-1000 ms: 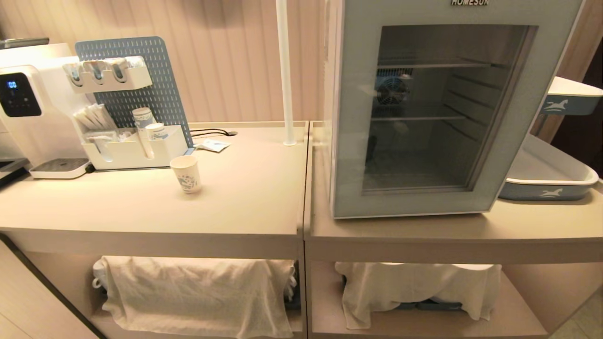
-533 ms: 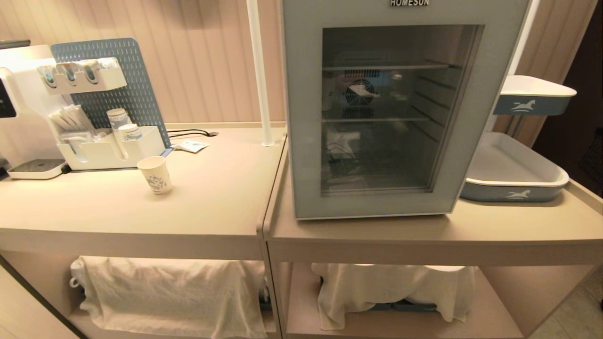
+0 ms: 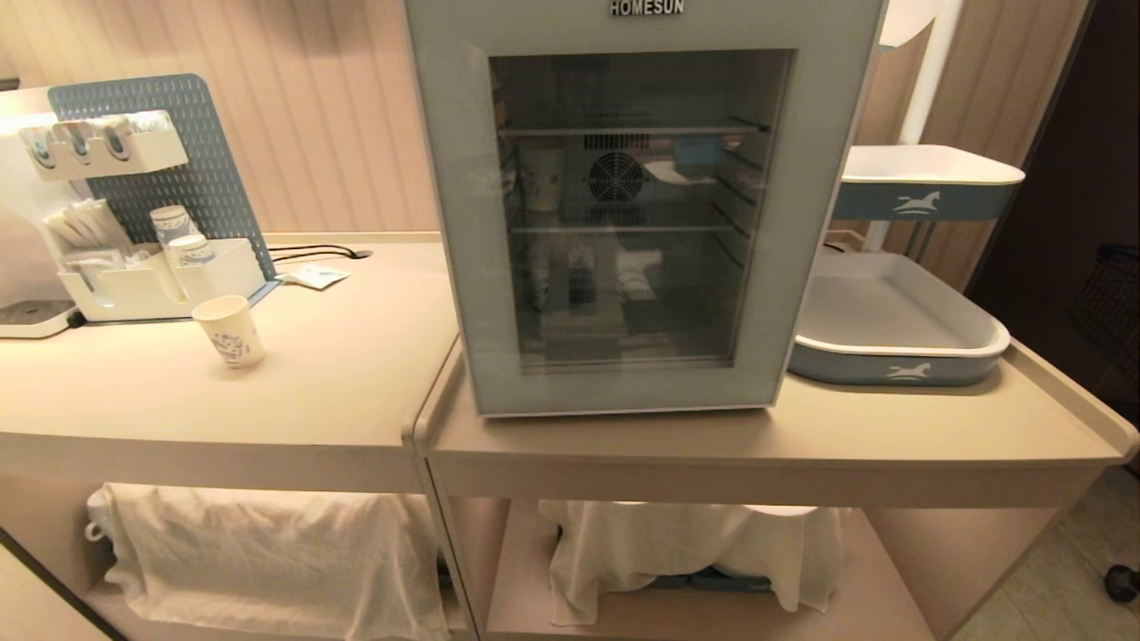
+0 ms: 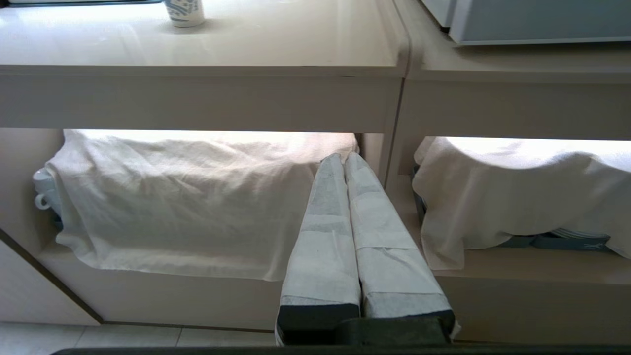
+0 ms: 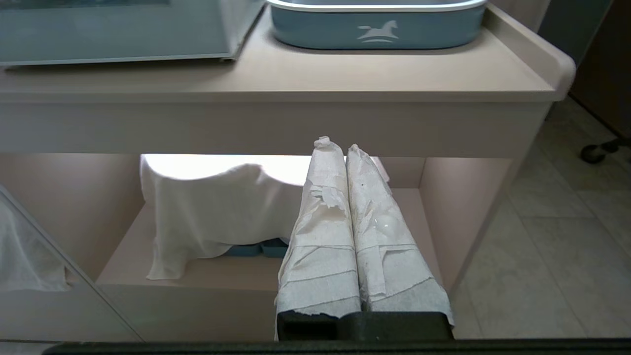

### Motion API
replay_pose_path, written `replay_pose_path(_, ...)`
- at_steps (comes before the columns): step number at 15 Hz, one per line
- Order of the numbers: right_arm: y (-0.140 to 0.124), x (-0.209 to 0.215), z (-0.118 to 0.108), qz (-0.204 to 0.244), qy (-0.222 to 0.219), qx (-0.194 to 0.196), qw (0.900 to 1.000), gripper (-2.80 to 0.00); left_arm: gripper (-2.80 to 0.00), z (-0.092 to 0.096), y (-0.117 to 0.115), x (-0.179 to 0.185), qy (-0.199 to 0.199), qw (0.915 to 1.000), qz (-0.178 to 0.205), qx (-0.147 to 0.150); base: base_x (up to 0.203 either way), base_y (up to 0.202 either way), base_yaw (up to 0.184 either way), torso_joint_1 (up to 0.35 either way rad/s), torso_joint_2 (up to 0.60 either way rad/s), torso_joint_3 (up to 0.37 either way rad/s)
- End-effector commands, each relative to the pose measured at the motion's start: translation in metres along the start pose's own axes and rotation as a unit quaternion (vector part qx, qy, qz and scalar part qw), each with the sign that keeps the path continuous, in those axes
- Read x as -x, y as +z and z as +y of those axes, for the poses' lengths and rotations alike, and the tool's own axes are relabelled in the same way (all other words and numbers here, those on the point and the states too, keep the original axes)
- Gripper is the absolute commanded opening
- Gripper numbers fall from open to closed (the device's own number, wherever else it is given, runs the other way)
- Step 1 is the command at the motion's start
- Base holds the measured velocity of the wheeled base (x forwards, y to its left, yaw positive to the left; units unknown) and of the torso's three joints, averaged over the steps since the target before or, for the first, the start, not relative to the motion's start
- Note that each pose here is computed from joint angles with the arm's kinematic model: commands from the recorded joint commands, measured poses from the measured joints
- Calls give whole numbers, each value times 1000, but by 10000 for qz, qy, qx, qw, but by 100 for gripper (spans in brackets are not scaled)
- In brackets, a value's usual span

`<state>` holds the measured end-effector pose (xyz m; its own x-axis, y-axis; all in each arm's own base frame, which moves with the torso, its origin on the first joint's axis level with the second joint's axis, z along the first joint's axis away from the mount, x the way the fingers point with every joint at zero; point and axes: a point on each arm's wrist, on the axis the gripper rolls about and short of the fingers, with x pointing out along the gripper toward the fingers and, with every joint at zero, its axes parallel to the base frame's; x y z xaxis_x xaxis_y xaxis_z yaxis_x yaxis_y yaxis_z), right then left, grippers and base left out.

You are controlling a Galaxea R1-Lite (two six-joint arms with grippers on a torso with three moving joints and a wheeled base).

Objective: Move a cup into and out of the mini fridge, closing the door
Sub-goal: Open the freezer door

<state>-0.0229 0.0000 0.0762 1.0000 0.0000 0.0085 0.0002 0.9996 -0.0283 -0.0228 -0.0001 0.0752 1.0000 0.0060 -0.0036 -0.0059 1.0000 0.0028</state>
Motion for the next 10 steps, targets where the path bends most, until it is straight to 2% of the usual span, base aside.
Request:
replay_pose_path(1,0,0,0,4,0,4,10000,-280,-280,0,0,0,1,10000,-3,-1,0,-168,0,7,-2,12)
replay_pose_path(2,0,0,0,12,0,4,10000,-280,-280,0,0,0,1,10000,-3,-1,0,-101,-1,7,-2,7)
replay_pose_path(10,0,0,0,3,0,4,10000,-280,-280,0,0,0,1,10000,-3,14,0,0,0,0,0,0)
